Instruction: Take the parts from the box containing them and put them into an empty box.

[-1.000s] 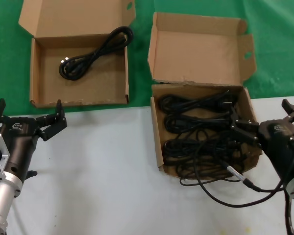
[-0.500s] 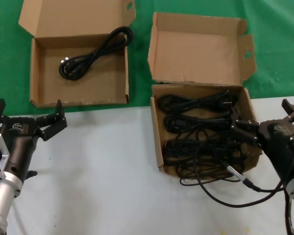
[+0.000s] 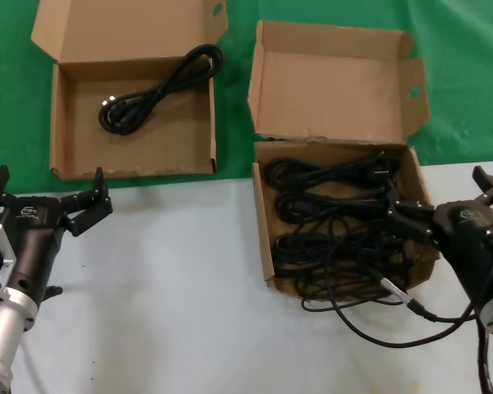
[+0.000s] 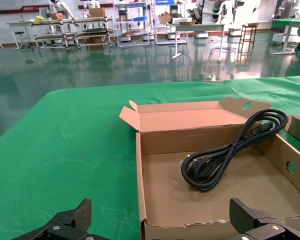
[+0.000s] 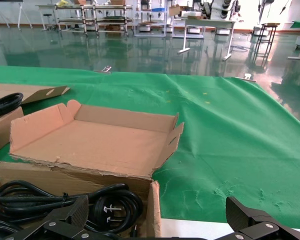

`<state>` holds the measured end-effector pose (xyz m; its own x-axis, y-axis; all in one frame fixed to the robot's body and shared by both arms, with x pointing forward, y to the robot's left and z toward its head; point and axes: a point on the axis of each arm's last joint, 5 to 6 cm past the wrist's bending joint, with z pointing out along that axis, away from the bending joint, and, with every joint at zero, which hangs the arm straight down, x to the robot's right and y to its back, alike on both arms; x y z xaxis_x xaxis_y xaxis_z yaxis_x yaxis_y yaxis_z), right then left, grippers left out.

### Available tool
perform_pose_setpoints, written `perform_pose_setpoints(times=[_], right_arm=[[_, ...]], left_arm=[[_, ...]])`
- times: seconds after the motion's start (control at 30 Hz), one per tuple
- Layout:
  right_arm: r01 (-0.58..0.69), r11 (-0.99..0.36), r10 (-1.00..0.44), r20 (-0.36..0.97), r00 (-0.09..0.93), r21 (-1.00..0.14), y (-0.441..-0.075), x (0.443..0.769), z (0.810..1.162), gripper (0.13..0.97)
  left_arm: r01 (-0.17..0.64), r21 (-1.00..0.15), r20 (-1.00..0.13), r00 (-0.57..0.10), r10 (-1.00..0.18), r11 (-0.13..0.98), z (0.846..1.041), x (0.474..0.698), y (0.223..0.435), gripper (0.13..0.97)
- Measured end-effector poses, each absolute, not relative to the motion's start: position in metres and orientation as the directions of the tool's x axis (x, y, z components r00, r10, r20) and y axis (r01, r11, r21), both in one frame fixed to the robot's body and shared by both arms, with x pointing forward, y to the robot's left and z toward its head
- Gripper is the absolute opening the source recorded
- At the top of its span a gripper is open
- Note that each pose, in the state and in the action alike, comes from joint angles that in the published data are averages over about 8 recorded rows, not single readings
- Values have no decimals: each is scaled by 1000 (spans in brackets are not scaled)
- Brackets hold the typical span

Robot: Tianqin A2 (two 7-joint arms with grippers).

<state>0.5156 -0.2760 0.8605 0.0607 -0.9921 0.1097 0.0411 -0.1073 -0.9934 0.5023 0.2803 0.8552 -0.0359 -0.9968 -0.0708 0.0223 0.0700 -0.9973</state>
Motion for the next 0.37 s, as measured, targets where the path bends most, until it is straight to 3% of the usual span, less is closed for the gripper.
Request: perform_pose_setpoints(times=[0.37], right_arm=[[41, -107, -992, 110, 61, -993, -276, 516, 860, 966]], left_arm=[[22, -997, -71, -36, -997, 70, 855, 502, 280, 966]])
